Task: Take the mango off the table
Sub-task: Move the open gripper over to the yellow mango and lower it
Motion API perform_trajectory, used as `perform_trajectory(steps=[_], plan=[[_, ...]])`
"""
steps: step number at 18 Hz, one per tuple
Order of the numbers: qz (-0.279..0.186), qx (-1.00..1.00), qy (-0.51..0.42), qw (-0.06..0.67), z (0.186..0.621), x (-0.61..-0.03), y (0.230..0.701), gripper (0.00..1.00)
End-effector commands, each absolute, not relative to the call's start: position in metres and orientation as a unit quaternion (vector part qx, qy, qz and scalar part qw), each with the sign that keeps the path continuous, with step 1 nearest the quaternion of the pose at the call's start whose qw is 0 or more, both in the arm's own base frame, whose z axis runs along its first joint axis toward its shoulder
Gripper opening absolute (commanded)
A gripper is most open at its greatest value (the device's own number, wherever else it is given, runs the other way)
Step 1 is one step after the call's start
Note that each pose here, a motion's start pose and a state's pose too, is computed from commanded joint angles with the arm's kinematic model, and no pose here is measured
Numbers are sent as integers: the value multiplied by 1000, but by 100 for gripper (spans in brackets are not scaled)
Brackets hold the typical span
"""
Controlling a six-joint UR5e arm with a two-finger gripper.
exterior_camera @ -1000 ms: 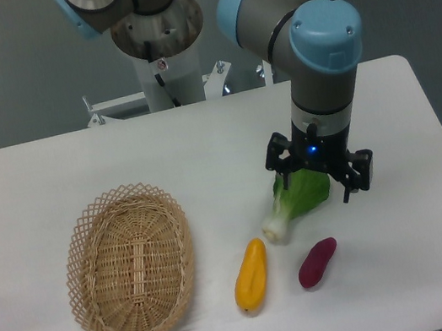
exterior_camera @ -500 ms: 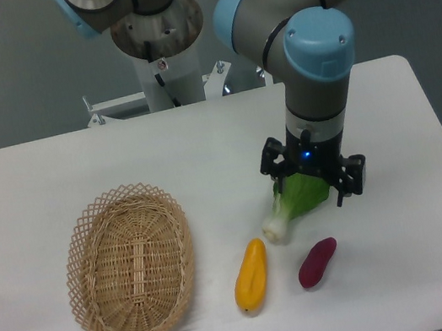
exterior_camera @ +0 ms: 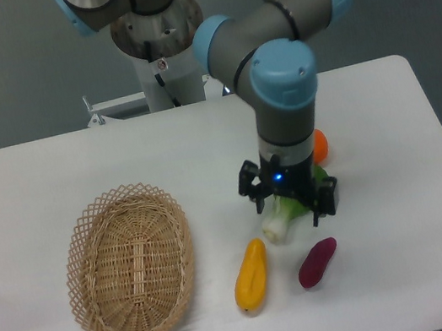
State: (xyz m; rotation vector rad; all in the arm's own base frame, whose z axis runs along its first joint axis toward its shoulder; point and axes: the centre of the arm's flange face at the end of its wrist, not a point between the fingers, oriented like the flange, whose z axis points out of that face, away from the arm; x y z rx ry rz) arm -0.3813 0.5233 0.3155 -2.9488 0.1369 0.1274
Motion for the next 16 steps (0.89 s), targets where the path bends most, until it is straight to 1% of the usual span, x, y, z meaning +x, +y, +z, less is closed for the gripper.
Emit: perform_trajectory(steps=[5, 9, 11, 16], plan=[[25, -995, 58, 76, 281, -372, 536, 100], [44, -996, 65, 40, 247, -367, 547, 100], [50, -996, 60, 42, 237, -367, 550, 100], [46, -997, 54, 39, 218, -360, 552, 100]])
